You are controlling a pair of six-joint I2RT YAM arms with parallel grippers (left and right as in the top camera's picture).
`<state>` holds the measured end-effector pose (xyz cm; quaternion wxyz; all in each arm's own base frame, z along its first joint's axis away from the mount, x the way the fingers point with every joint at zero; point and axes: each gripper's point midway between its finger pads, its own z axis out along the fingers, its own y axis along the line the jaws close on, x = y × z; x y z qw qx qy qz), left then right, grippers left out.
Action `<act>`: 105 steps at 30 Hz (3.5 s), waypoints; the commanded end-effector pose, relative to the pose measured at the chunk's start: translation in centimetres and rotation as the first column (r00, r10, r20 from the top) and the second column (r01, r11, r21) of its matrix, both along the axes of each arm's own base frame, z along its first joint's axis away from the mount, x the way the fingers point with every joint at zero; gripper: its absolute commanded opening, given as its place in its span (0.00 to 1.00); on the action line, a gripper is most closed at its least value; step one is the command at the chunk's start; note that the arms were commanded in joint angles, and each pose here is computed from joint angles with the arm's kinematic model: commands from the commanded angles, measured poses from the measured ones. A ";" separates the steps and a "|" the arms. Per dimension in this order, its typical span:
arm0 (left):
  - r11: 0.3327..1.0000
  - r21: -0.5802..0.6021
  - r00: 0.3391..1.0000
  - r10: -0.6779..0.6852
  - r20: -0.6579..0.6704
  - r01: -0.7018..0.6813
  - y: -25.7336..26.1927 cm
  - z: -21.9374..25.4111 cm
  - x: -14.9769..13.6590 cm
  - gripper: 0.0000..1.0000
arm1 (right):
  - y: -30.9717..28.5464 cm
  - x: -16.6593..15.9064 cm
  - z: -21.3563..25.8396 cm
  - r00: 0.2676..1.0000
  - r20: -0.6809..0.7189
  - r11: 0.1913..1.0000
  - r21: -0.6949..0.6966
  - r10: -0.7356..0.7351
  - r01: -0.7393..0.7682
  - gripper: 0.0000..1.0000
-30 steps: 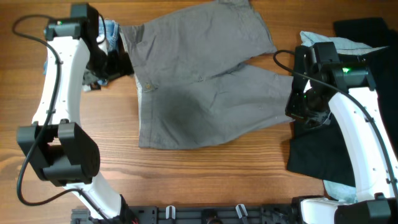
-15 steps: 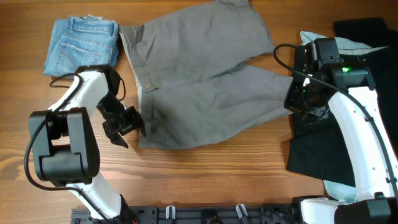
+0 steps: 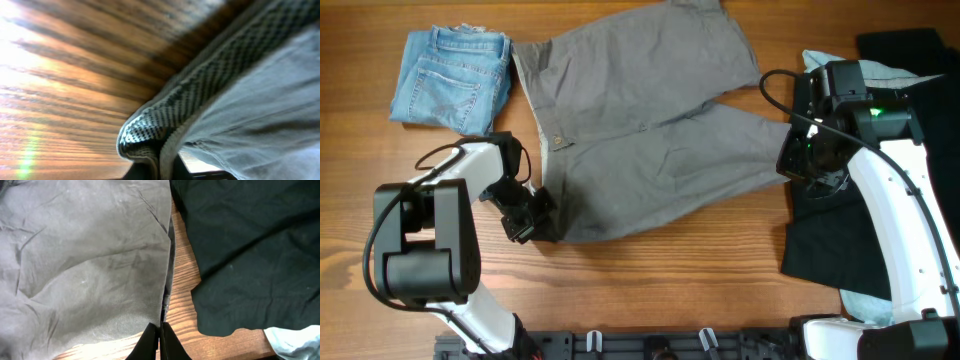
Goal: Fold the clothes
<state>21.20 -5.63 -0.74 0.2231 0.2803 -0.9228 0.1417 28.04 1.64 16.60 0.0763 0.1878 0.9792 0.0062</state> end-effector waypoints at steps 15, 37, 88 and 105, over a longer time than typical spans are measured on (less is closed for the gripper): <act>0.894 0.344 0.905 0.137 0.402 -0.288 12.0 17.4 2.1 0.04 | 2.4 1.0 20.1 0.806 0.590 0.984 0.102 0.058 -0.146 0.04; 0.862 0.379 0.817 0.066 0.573 -0.336 12.3 22.5 3.0 0.04 | 11.6 -2.2 2.4 0.923 -0.131 0.888 0.350 0.362 -0.299 0.34; 0.806 0.138 0.504 -0.483 0.716 0.576 -9.4 9.4 17.2 0.12 | 4.2 11.7 12.4 0.812 0.537 0.892 0.218 0.230 -0.397 0.31; 0.863 0.273 0.437 -0.459 0.773 0.425 -16.2 -4.7 25.7 0.04 | 2.9 8.6 11.0 0.884 0.433 0.932 0.219 0.173 -0.290 0.30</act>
